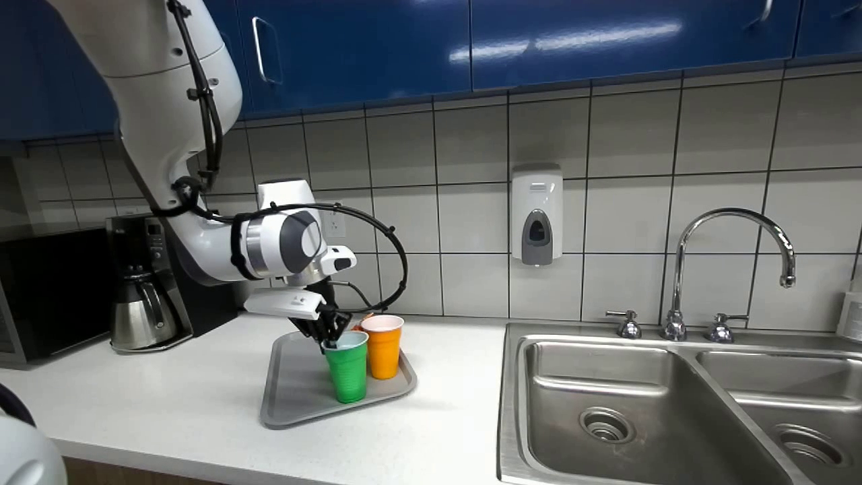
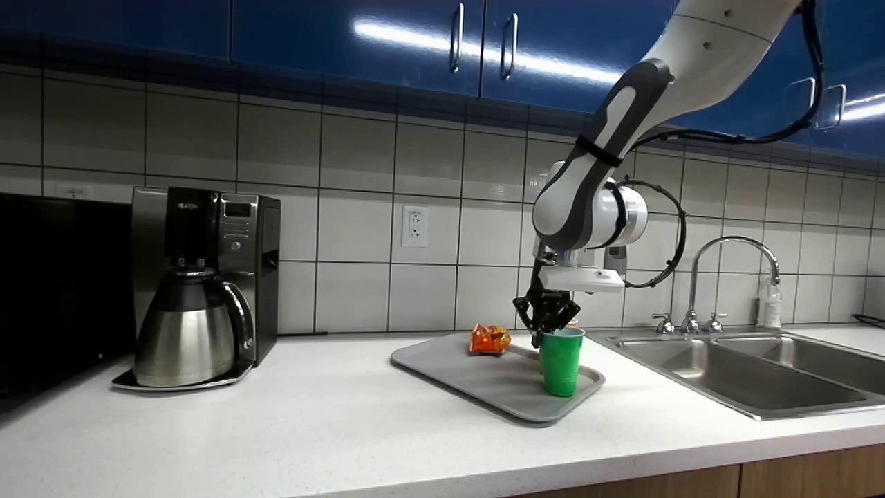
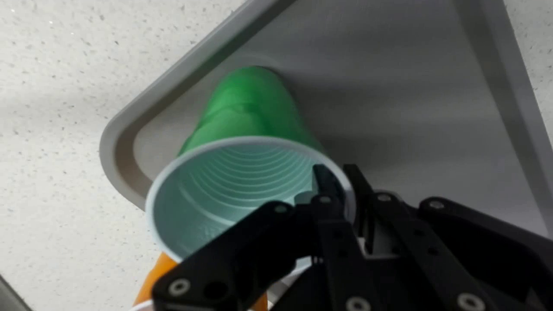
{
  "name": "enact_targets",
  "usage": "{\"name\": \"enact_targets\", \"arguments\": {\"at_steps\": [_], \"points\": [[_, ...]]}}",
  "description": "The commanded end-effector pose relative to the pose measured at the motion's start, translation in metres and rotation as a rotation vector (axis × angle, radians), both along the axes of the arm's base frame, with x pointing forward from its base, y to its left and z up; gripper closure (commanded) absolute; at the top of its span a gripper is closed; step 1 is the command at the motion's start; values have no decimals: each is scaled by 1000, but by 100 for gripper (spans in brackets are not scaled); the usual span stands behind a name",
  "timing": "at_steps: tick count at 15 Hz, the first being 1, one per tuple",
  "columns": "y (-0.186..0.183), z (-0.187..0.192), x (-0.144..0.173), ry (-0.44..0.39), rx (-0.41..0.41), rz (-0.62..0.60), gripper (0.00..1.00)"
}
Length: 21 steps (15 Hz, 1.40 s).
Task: Remove the green and orange cups from the tray
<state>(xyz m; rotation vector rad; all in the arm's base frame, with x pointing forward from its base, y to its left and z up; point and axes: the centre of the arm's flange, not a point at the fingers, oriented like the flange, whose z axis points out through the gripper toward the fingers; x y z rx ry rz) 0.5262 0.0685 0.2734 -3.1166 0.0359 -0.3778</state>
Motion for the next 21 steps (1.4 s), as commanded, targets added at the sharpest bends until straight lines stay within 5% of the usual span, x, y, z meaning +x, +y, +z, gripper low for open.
{"name": "enact_targets", "arguments": {"at_steps": [1, 21], "points": [[1, 6, 4, -18, -5, 19, 100], [35, 60, -30, -88, -27, 47, 99]]}}
